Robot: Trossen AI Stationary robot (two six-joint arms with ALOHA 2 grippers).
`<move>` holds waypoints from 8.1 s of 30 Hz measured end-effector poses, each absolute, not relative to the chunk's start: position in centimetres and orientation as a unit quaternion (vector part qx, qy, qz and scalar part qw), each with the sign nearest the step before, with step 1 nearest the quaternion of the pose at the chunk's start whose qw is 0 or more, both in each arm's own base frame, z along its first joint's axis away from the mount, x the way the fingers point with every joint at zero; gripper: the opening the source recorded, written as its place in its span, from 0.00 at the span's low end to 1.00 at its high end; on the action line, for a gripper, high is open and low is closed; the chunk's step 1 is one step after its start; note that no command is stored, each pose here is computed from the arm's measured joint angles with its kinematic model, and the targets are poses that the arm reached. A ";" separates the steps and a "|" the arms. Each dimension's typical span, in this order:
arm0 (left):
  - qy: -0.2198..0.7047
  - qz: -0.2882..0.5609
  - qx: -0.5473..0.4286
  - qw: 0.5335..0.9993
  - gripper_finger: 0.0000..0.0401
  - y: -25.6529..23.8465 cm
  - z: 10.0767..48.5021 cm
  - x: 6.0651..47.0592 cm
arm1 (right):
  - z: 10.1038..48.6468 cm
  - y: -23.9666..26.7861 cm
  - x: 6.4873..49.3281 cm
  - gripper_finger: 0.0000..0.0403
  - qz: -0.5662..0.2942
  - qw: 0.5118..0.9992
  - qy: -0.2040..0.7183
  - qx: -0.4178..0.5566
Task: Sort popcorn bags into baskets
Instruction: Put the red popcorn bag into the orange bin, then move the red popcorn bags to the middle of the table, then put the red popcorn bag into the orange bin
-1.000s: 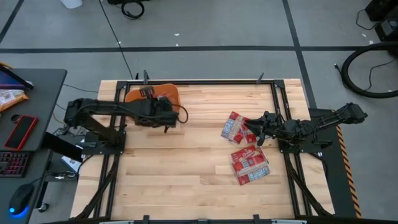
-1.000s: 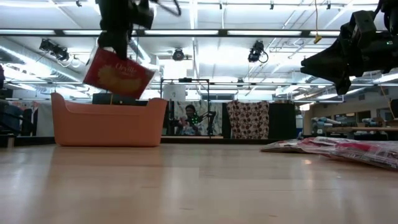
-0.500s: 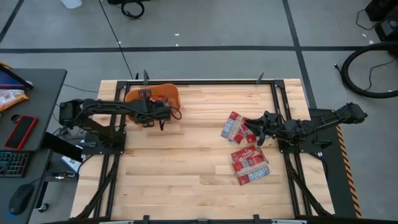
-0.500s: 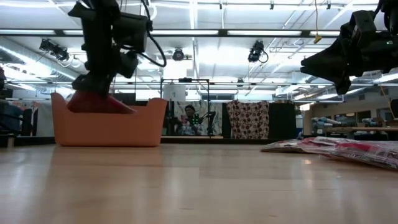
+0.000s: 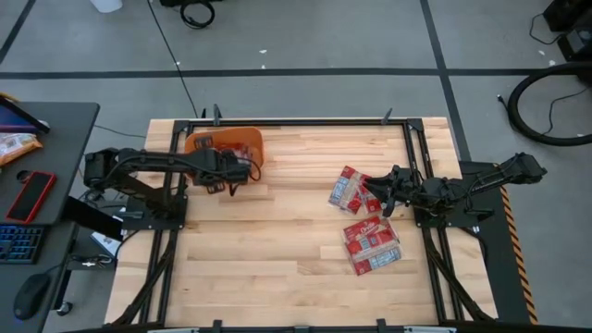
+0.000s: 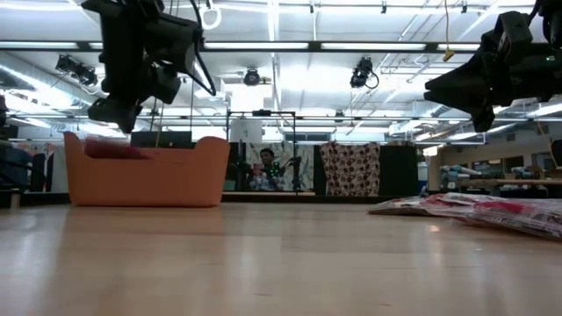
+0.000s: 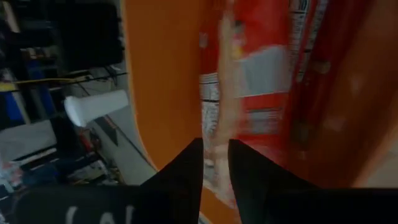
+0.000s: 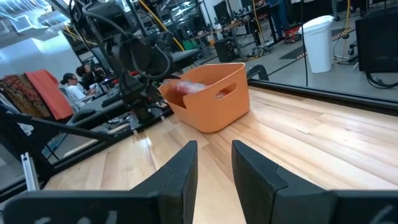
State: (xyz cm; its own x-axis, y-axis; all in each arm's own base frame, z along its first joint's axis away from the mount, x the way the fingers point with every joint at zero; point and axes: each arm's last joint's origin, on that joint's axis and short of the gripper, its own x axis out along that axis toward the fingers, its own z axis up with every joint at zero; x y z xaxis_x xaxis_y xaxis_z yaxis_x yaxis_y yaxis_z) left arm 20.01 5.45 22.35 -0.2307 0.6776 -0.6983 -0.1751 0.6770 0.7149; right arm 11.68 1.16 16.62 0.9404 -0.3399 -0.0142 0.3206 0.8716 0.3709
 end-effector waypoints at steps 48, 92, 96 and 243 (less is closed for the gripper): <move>0.350 0.117 0.163 0.915 0.11 -8.7 23.0 29.6 | 16.7 1.2 11.7 0.26 -0.167 0.964 -0.033 0.205; 0.255 0.013 0.119 0.959 0.11 -11.8 21.3 25.5 | 18.7 -1.0 19.1 0.22 -0.479 0.617 0.549 0.298; 0.254 0.000 0.120 0.960 0.11 -12.5 21.3 25.2 | 16.5 -1.5 20.8 0.21 -0.464 0.609 0.574 0.291; 0.371 -0.079 -0.164 0.911 0.02 -1.7 11.8 37.5 | 12.0 5.9 27.2 0.22 -0.131 0.897 0.422 -0.002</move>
